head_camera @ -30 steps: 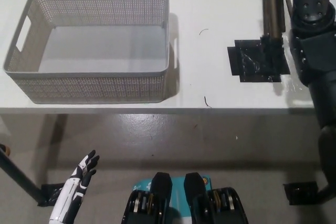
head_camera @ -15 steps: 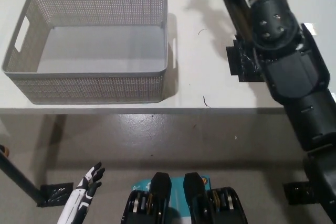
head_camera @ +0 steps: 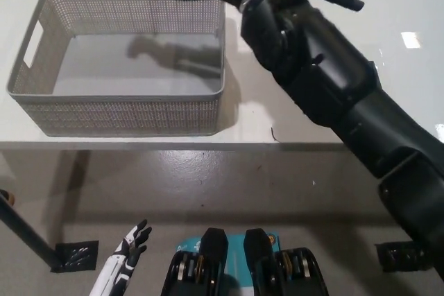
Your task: The robot uses its right hand to pick the tripod on the desk and places it into a rectangular container on the left.
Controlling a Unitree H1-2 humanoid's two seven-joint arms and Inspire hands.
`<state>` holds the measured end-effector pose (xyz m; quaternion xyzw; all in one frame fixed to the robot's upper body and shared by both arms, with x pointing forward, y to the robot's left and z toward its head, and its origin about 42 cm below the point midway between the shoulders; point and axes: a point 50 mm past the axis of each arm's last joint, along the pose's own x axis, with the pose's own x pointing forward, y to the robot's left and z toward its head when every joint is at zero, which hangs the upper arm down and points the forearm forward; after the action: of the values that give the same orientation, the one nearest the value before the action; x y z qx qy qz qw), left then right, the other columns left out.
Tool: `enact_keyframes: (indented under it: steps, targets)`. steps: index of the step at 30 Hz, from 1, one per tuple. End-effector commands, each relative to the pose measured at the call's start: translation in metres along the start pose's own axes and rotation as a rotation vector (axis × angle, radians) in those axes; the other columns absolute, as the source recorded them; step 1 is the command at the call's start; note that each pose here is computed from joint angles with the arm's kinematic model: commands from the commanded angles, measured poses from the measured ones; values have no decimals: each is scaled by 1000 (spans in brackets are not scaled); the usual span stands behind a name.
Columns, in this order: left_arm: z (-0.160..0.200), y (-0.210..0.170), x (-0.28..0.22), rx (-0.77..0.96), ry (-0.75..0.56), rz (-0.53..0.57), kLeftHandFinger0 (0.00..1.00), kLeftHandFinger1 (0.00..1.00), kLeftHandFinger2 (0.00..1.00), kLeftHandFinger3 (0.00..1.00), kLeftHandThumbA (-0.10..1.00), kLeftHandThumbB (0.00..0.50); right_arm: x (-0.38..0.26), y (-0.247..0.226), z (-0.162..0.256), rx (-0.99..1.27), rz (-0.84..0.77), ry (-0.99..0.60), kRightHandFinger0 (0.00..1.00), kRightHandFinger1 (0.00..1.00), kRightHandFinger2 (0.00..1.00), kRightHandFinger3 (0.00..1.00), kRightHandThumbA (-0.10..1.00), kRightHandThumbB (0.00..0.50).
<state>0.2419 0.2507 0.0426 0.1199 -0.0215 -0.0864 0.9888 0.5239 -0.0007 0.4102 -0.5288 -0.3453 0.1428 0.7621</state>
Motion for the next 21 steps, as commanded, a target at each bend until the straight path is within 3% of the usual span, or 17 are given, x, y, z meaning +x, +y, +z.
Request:
enact_keyframes:
  steps: [1,2,3,6,8,11,12,14,17,19,20,21]
  targets:
    - [5,2,-1,23,-50,-6,1000,1000,1000,1000,1000,53,38,-50,40,-261,-95,-179,0,176,717,866,-100,203]
    - [5,3,-3,27,-45,-7,1000,1000,1000,1000,1000,53,38,-46,40,-270,-89,-183,0,184,724,892,-100,201]
    - [5,3,-4,26,-45,-9,1000,1000,1000,1000,1000,49,41,-40,42,-328,-68,-197,0,149,704,819,-100,227]
    - [2,0,-7,17,-43,-20,1000,1000,1000,1000,1000,49,45,-25,43,-388,-26,-198,0,1,530,476,-100,268]
    - [2,-1,-5,18,-53,-19,1000,1000,1000,1000,1000,47,49,-19,43,-402,25,-176,0,0,491,404,-100,264]
    - [2,-2,-3,6,-62,-27,1000,1000,1000,1000,1000,33,52,-8,40,-392,51,-151,0,0,299,311,-100,301]
    - [2,-2,-3,10,-60,-29,1000,1000,1000,1000,1000,32,53,-3,39,-391,74,-130,55,90,397,493,145,271]
    - [4,-3,-1,11,-53,-35,1000,1000,1000,1000,1000,41,52,2,36,-414,97,-114,85,162,510,711,392,308]
    - [8,-4,6,1,-53,-47,1000,1000,1000,1000,1000,45,52,6,32,-441,88,-106,26,143,538,826,528,331]
    - [8,-4,7,10,-57,-53,1000,1000,1000,1000,1000,48,52,10,35,-436,97,-109,39,201,673,988,655,323]
    - [9,-4,8,19,-59,-52,1000,1000,1000,1000,1000,59,53,11,37,-423,101,-116,72,260,736,1000,703,325]
    - [9,-4,10,26,-60,-58,1000,1000,1000,1000,1000,66,54,11,41,-421,106,-122,144,396,808,1000,776,331]
